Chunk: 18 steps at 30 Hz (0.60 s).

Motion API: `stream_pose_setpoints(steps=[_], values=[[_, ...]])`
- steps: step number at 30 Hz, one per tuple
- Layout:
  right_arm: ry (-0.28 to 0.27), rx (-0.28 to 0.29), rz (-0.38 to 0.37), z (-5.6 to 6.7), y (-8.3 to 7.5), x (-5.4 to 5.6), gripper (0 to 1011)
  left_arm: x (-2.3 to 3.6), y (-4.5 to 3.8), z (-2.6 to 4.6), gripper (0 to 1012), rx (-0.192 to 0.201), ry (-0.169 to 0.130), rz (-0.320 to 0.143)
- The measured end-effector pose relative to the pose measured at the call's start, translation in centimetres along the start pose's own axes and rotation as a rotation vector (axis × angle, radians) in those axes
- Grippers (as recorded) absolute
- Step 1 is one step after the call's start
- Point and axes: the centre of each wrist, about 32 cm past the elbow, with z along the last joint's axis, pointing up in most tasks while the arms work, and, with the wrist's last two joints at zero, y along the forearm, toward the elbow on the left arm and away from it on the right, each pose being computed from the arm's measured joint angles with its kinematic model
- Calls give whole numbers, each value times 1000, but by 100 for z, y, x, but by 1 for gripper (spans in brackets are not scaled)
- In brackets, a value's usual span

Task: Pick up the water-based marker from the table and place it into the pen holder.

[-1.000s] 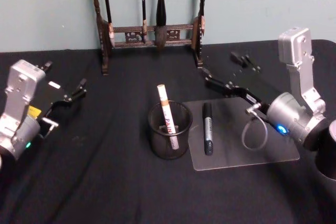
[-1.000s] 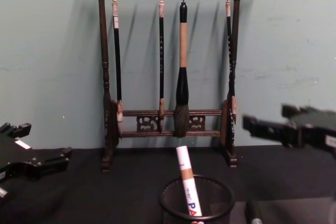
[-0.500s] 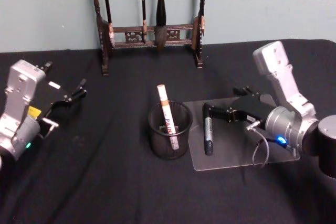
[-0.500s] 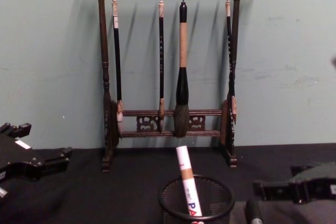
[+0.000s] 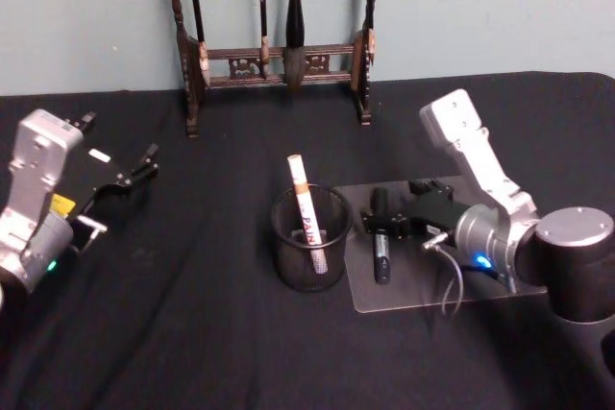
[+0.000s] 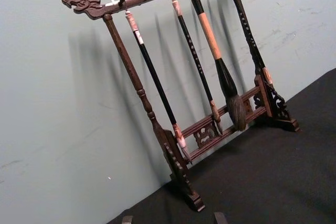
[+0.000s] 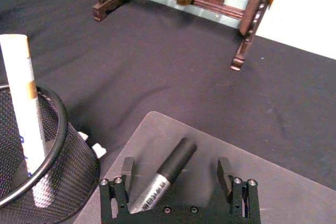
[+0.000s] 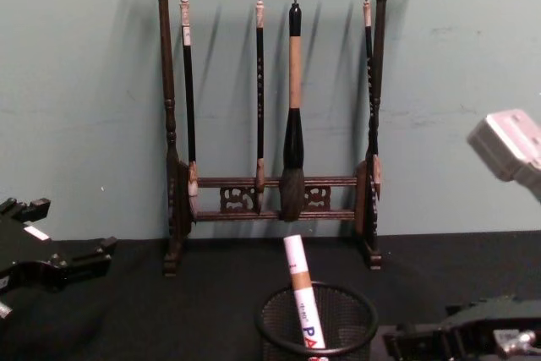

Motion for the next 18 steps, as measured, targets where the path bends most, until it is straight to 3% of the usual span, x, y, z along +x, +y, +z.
stream_pose_setpoints(steps=[9, 18], values=[[-15, -27, 1, 19, 100, -84, 1003, 0, 0, 0, 1001, 0, 0, 0], [-10, -39, 6, 1, 131, -91, 1003, 0, 0, 0, 1001, 0, 0, 0]])
